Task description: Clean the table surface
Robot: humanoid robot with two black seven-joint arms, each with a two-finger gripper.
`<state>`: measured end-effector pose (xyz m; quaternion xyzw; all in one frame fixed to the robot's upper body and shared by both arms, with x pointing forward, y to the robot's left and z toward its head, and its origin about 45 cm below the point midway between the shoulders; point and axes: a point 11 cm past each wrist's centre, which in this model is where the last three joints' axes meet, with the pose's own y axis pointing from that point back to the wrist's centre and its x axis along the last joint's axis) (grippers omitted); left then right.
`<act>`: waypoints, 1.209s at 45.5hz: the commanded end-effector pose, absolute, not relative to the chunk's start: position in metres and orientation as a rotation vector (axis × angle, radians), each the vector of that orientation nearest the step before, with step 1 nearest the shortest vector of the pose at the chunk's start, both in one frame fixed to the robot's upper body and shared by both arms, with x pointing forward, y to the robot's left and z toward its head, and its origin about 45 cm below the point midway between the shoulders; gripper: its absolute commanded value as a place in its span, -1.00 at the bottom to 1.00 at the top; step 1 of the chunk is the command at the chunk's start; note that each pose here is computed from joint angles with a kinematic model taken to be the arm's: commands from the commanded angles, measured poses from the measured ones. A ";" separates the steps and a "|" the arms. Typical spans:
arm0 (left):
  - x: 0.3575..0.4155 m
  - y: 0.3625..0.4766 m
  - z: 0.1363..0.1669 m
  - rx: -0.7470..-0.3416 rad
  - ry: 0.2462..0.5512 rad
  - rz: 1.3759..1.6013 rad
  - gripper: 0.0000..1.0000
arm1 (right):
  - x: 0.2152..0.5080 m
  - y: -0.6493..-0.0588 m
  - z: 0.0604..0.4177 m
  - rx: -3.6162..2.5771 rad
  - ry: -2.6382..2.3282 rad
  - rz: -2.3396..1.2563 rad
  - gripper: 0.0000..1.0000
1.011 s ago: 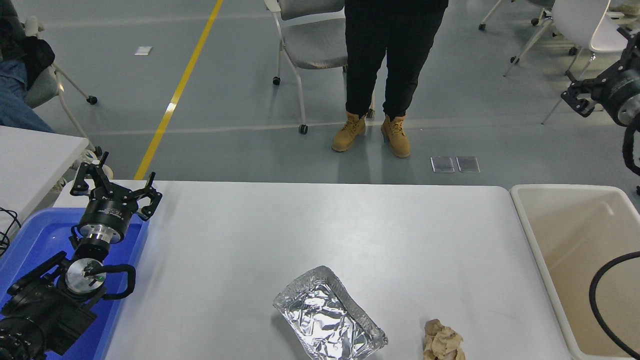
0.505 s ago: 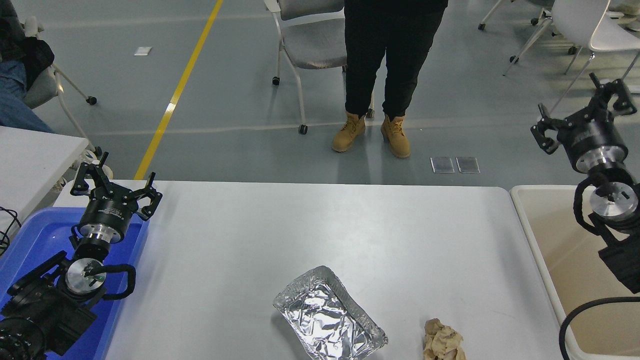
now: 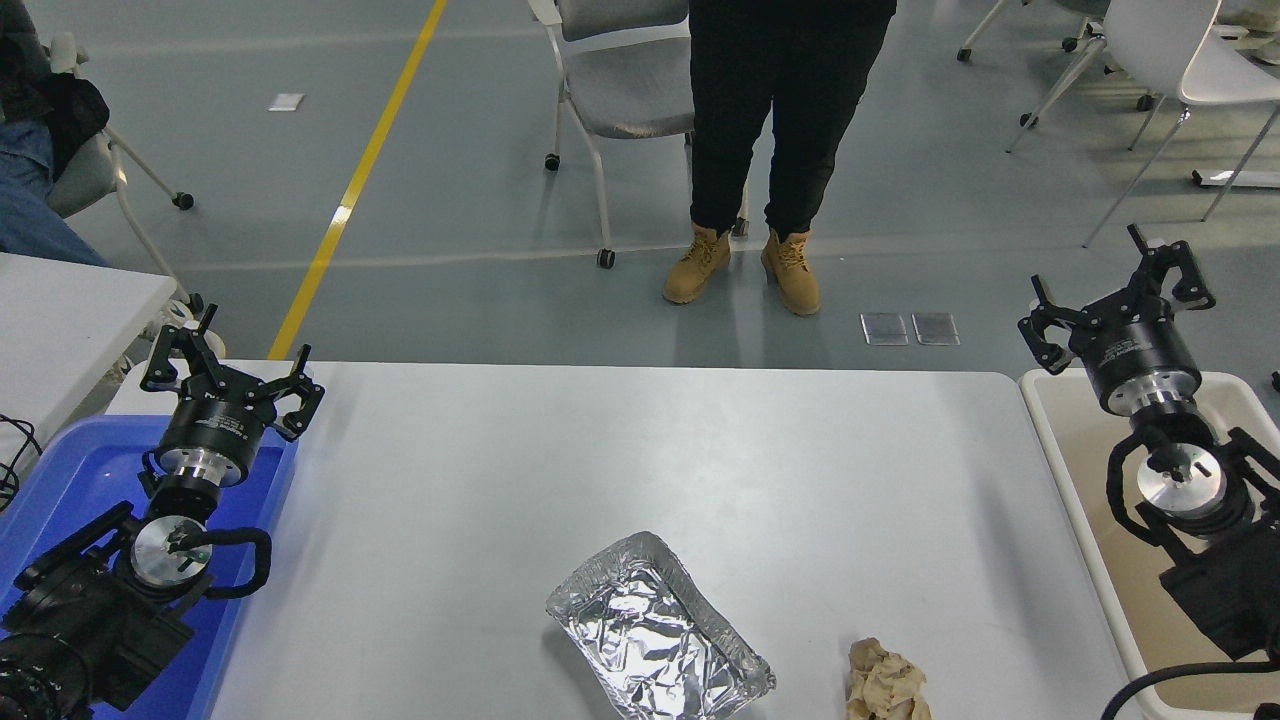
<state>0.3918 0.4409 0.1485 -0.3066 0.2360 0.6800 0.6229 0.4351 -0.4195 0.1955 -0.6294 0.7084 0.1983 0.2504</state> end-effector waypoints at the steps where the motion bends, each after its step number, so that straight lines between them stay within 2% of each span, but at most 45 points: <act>1: 0.3917 0.441 0.1484 -0.704 0.542 1.561 1.00 | 0.432 -0.421 0.192 -1.717 1.933 0.540 0.96; 11: 0.3917 0.441 0.1485 -0.705 0.541 1.562 1.00 | 0.438 -0.431 0.206 -1.764 1.970 0.485 0.96; 29: 0.3917 0.441 0.1482 -0.703 0.543 1.563 1.00 | 0.468 -0.472 0.300 -2.182 2.188 0.037 0.96; 40: 0.3917 0.441 0.1485 -0.705 0.541 1.562 1.00 | 0.481 -0.464 0.339 -2.352 2.196 -0.160 0.96; 55: 0.3917 0.441 0.1484 -0.704 0.541 1.563 1.00 | 0.500 -0.420 0.361 -2.806 2.131 -0.599 0.96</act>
